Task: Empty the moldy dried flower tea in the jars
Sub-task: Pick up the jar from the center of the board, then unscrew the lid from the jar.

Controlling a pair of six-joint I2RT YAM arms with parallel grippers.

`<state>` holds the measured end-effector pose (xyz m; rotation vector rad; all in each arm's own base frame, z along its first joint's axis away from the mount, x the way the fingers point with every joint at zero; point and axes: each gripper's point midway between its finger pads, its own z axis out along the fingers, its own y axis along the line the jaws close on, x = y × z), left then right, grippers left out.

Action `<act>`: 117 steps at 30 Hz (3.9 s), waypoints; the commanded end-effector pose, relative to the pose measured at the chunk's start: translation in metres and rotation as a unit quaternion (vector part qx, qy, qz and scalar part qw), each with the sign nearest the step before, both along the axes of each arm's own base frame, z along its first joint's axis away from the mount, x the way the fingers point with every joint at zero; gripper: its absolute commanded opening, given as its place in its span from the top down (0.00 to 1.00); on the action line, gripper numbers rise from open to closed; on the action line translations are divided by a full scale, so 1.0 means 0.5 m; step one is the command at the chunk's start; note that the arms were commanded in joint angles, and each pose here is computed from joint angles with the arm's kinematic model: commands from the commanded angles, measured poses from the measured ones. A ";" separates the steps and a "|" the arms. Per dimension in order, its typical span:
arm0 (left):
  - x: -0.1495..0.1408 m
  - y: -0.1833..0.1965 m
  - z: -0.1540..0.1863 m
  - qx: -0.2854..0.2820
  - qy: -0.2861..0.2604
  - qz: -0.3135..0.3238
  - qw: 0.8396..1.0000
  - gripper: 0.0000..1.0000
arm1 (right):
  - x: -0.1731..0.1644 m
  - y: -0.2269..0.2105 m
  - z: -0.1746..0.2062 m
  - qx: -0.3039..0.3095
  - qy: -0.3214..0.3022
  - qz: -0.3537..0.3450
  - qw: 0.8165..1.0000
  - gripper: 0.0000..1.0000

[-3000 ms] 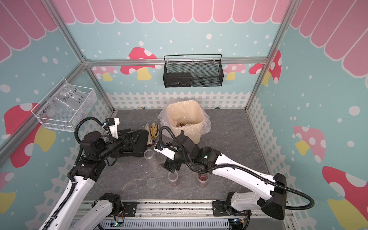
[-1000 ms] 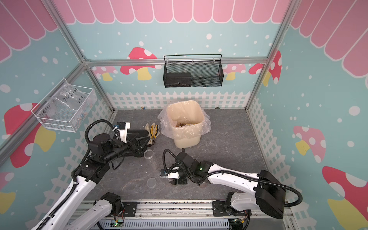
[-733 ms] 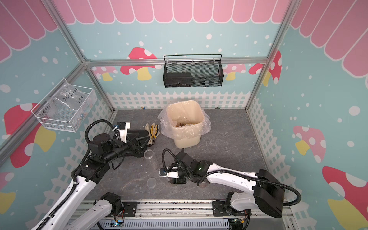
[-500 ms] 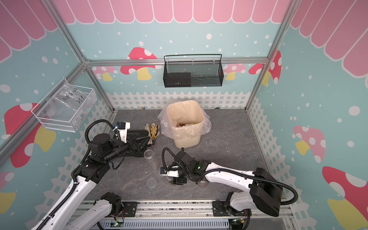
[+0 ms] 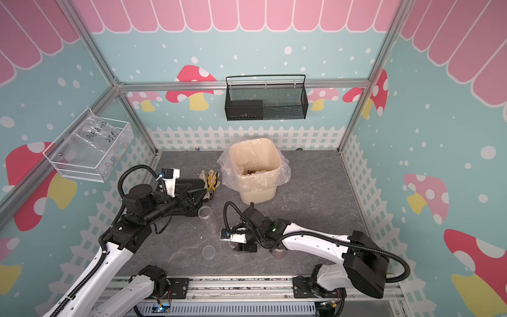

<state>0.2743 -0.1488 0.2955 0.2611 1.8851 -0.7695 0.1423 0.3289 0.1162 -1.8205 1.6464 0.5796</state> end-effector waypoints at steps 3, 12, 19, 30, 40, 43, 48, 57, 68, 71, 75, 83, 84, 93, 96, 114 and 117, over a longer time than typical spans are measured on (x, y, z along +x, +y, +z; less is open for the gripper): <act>-0.006 0.005 -0.006 0.010 -0.003 0.003 1.000 0.01 | 0.010 0.020 0.065 0.044 -0.013 0.001 0.999 0.73; -0.022 0.005 0.064 -0.039 -0.075 0.005 0.996 0.01 | 0.091 0.020 0.226 0.120 -0.044 -0.121 0.984 0.88; -0.048 -0.060 0.090 -0.019 -0.129 -0.044 0.990 0.01 | 0.144 0.000 0.322 0.176 -0.001 -0.186 0.967 0.91; -0.111 -0.201 0.044 0.075 -0.207 -0.160 0.962 0.01 | 0.175 -0.084 0.387 0.212 0.035 -0.225 0.950 0.91; -0.122 -0.257 -0.021 0.155 -0.243 -0.188 0.939 0.01 | 0.139 -0.087 0.444 0.242 0.064 -0.191 0.949 0.90; -0.120 -0.264 -0.032 0.163 -0.241 -0.195 0.937 0.01 | 0.124 -0.081 0.456 0.249 0.071 -0.170 0.951 0.90; -0.120 -0.268 -0.042 0.170 -0.241 -0.200 0.934 0.01 | 0.112 -0.077 0.470 0.257 0.076 -0.152 0.951 0.90; -0.121 -0.269 -0.059 0.182 -0.245 -0.204 0.930 0.06 | 0.103 -0.067 0.468 0.259 0.092 -0.136 0.952 0.90; -0.118 -0.276 -0.066 0.183 -0.248 -0.206 0.929 0.31 | 0.102 -0.058 0.466 0.266 0.104 -0.127 0.950 0.89; -0.118 -0.276 -0.068 0.183 -0.250 -0.205 0.928 0.41 | 0.103 -0.056 0.462 0.266 0.108 -0.128 0.949 0.89; -0.118 -0.275 -0.068 0.182 -0.252 -0.204 0.928 0.50 | 0.107 -0.055 0.455 0.263 0.109 -0.132 0.950 0.85; -0.095 -0.260 -0.076 0.209 -0.255 -0.171 0.929 0.63 | 0.119 -0.065 0.465 0.265 0.095 -0.156 0.947 0.38; -0.087 -0.254 -0.077 0.218 -0.256 -0.159 0.928 0.64 | 0.120 -0.070 0.472 0.268 0.088 -0.161 0.946 0.28; -0.050 -0.225 -0.068 0.294 -0.300 -0.107 0.901 0.68 | 0.138 -0.082 0.512 0.266 0.086 -0.185 0.942 0.04; -0.047 -0.221 -0.064 0.311 -0.314 -0.101 0.891 0.69 | 0.166 -0.085 0.505 0.251 0.110 -0.207 0.939 0.04; -0.045 -0.223 -0.074 0.357 -0.328 -0.091 0.870 0.71 | 0.182 -0.063 0.417 0.205 0.221 -0.198 0.933 0.16; -0.046 -0.224 -0.073 0.357 -0.330 -0.091 0.869 0.71 | 0.184 -0.061 0.402 0.197 0.226 -0.199 0.933 0.20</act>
